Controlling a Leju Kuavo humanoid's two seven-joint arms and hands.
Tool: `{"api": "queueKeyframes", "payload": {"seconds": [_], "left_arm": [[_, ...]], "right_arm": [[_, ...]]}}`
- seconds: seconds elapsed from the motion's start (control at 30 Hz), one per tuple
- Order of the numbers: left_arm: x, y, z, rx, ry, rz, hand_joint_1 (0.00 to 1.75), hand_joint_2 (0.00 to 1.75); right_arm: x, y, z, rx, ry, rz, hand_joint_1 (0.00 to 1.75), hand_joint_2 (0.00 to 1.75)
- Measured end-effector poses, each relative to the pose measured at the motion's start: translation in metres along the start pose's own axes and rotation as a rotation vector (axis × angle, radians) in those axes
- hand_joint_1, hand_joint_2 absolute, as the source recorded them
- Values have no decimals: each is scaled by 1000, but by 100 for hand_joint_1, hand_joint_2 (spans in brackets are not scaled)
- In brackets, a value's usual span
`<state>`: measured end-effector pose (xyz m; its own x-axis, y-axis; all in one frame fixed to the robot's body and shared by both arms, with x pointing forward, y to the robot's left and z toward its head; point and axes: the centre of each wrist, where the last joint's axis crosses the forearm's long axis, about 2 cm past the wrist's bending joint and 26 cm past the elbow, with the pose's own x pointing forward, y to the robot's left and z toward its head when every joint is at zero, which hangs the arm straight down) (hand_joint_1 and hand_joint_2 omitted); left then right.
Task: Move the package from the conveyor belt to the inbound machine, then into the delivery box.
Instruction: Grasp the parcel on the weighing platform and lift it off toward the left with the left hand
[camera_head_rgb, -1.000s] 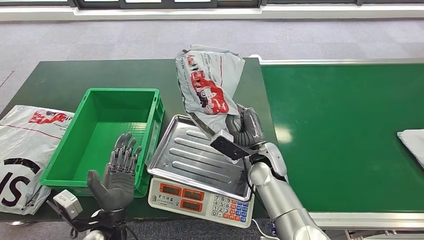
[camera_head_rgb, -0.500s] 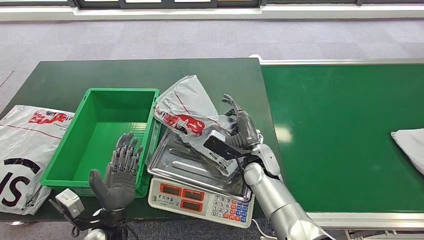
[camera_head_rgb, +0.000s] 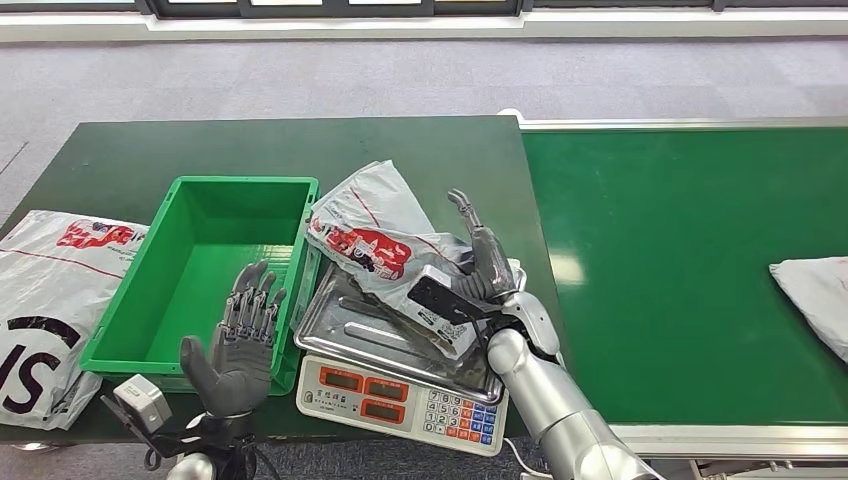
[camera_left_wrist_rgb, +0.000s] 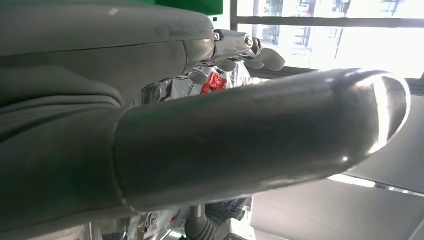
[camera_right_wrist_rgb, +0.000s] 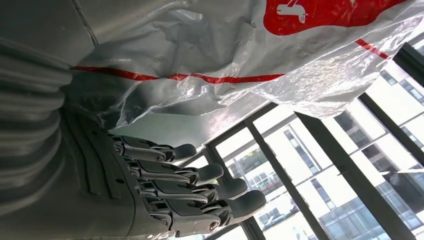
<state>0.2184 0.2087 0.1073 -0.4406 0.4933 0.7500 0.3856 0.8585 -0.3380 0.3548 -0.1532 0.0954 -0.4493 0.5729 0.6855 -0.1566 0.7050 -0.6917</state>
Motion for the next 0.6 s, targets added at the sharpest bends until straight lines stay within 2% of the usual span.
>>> {"api": "queueKeyframes", "payload": {"seconds": [0.13,0.2,0.3,0.43,0.6], "left_arm": [[5,1,-3,44,26,-126,0,0],[10,-2,-8,67,37,-250,0,0],[16,-11,-20,78,49,-458,0,0],[15,-24,-44,46,45,-669,0,0],[1,-34,-80,-44,11,-771,0,0]], "right_arm": [[5,3,10,-19,-8,-27,0,175],[9,2,18,-87,-43,-34,0,175],[24,-6,32,-310,-144,-7,0,175],[56,-25,52,-610,-326,83,0,175],[100,-55,72,-787,-489,149,0,175]]}}
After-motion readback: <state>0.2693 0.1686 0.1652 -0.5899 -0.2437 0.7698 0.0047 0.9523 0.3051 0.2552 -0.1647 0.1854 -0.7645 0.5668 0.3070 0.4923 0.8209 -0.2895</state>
